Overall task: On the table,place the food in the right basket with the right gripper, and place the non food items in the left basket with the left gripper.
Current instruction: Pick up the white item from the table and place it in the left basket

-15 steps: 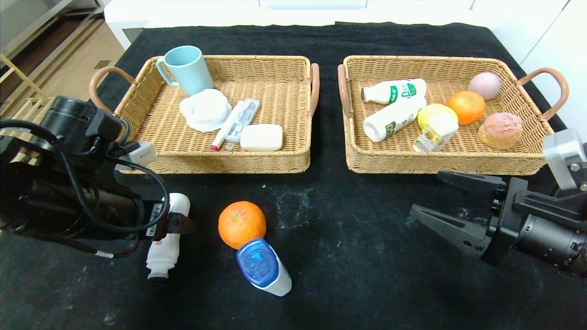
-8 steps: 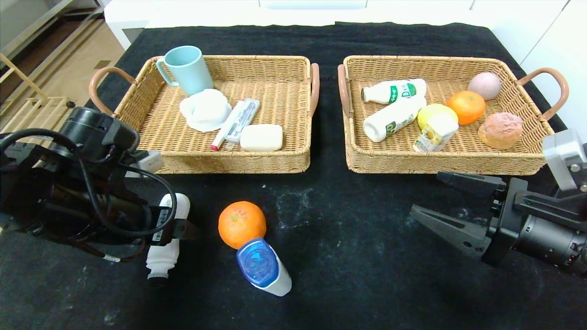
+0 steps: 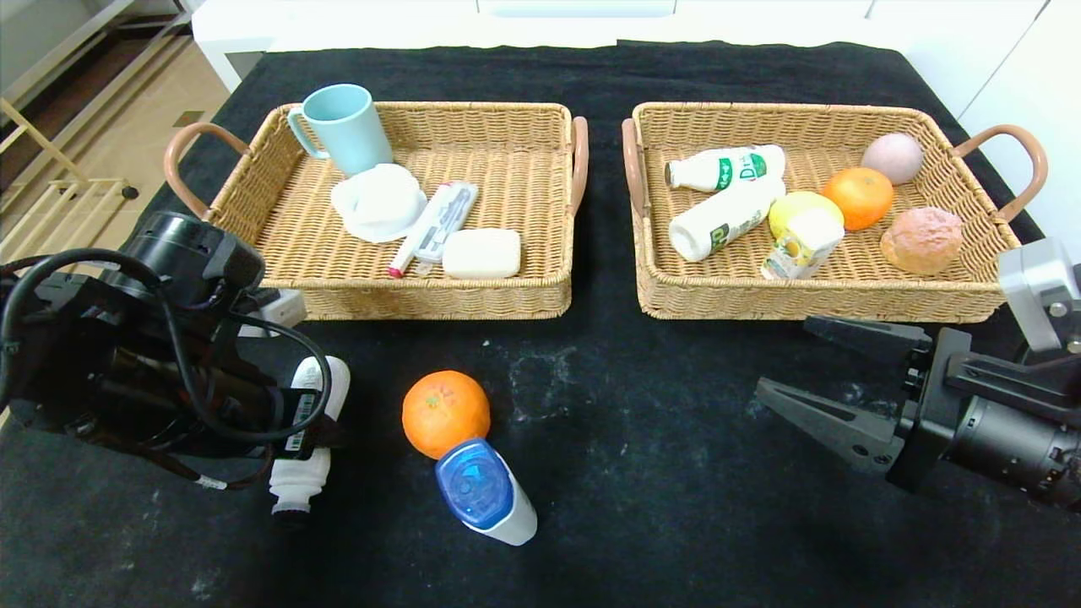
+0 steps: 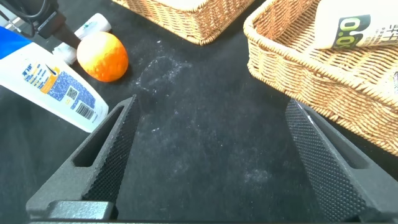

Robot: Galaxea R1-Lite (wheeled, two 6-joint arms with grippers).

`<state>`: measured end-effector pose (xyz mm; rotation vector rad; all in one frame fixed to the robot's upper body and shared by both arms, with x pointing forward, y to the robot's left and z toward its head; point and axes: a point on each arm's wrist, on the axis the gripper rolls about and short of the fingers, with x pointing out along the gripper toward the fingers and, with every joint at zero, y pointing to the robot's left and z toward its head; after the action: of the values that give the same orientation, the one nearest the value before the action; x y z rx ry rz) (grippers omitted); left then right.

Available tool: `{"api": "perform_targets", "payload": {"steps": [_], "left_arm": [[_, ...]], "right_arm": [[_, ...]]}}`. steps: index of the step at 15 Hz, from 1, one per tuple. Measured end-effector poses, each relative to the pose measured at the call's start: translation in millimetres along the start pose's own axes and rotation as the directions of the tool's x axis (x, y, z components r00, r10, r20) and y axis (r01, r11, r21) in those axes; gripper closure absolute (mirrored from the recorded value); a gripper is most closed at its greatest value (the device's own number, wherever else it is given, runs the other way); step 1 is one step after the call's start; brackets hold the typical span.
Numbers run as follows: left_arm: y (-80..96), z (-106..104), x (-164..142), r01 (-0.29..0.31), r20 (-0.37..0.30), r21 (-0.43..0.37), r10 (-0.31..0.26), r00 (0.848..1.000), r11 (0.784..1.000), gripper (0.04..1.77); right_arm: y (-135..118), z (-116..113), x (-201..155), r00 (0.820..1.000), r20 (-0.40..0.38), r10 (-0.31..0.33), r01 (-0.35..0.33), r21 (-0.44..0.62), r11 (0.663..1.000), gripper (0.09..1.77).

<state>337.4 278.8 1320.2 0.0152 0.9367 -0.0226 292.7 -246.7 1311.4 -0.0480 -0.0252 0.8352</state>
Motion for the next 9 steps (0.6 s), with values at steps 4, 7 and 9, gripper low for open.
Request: {"api": "perform_targets", "payload": {"steps": [4,7,9], "left_arm": [[0.1,-0.1,-0.6,0.000,0.001,-0.001,0.000,1.000,1.000,1.21],[0.1,-0.3,-0.1,0.000,0.000,-0.002,0.000,1.000,1.000,1.21],[0.1,-1.4,0.9,-0.001,-0.004,-0.002,0.001,1.000,1.000,1.21]], "right_arm": [[-0.1,-0.2,0.2,1.000,-0.001,0.000,0.000,0.000,1.000,0.15],[0.3,-0.6,-0.4,1.000,-0.002,0.000,0.000,0.000,1.000,0.15],[0.3,-0.6,-0.4,1.000,-0.002,0.001,-0.001,0.000,1.000,0.15]]}}
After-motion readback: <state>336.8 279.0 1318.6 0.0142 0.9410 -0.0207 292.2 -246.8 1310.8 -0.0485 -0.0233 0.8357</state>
